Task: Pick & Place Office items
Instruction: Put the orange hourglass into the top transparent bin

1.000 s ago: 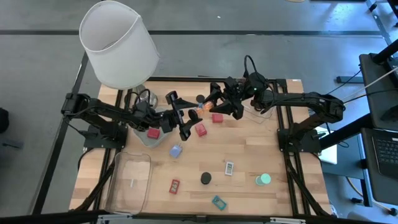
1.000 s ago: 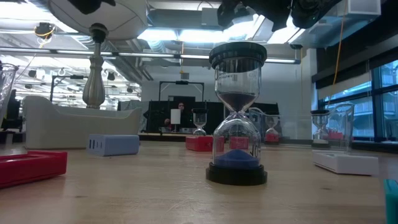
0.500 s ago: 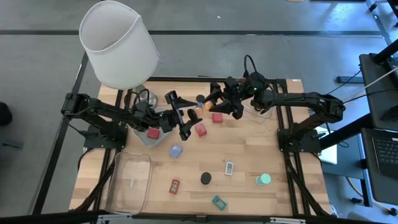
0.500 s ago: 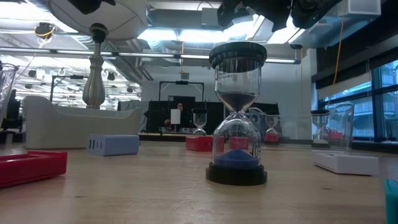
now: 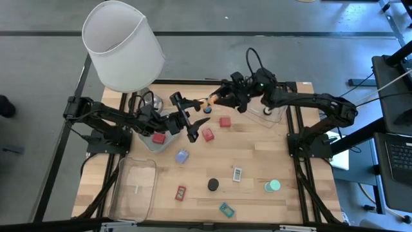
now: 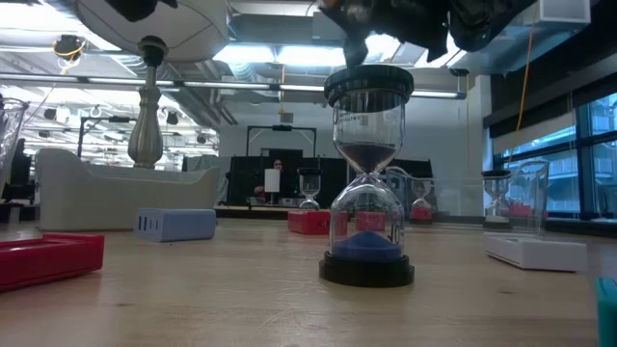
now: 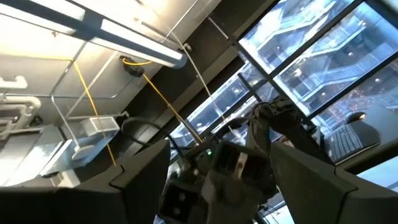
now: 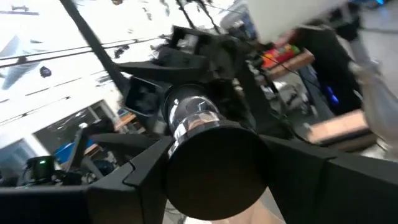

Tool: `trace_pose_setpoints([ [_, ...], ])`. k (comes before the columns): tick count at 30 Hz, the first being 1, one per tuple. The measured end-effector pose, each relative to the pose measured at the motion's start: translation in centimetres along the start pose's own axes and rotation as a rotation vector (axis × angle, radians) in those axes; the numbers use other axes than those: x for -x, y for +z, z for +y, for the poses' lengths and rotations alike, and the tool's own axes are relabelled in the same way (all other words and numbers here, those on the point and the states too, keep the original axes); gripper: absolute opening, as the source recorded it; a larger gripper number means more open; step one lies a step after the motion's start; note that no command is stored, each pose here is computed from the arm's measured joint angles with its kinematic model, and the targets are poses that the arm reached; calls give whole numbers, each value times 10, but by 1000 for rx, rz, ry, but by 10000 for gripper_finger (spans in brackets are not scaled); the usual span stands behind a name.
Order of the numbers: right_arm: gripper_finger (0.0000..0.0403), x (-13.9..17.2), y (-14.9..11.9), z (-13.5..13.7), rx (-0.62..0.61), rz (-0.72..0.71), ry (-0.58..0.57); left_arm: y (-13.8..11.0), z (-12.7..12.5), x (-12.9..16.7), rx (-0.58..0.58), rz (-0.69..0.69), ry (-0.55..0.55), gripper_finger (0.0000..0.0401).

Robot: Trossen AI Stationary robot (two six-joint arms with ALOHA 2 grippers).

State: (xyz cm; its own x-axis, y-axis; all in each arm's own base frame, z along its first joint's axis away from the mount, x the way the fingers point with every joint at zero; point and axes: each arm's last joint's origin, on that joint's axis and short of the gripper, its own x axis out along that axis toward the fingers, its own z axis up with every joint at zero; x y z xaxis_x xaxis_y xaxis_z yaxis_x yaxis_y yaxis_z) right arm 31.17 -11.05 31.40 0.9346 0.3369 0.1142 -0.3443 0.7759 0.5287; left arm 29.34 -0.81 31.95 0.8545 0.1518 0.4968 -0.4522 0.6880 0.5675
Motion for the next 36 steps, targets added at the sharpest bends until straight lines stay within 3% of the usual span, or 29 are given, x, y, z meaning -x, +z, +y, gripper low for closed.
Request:
trace_pose_setpoints([
  [9, 215, 33, 0, -36, -165, 73, -253, -3, 5, 2, 27, 190, 193, 274],
  [15, 215, 81, 8, -35, -154, 91, -628, -8, 9, 7, 67, 448, 445, 275],
  [21, 215, 121, 5, 1, -73, 176, -1063, -13, 13, 12, 61, 660, 642, 271],
  [26, 216, 146, -10, 27, -150, 297, -1304, -16, 13, 15, 60, 733, 694, 271],
  [31, 216, 159, -26, 31, -238, 449, -1502, -21, 6, 15, 76, 761, 672, 271],
  [36, 216, 156, -30, 17, -231, 496, -1560, -27, 1, 17, 92, 784, 648, 271],
])
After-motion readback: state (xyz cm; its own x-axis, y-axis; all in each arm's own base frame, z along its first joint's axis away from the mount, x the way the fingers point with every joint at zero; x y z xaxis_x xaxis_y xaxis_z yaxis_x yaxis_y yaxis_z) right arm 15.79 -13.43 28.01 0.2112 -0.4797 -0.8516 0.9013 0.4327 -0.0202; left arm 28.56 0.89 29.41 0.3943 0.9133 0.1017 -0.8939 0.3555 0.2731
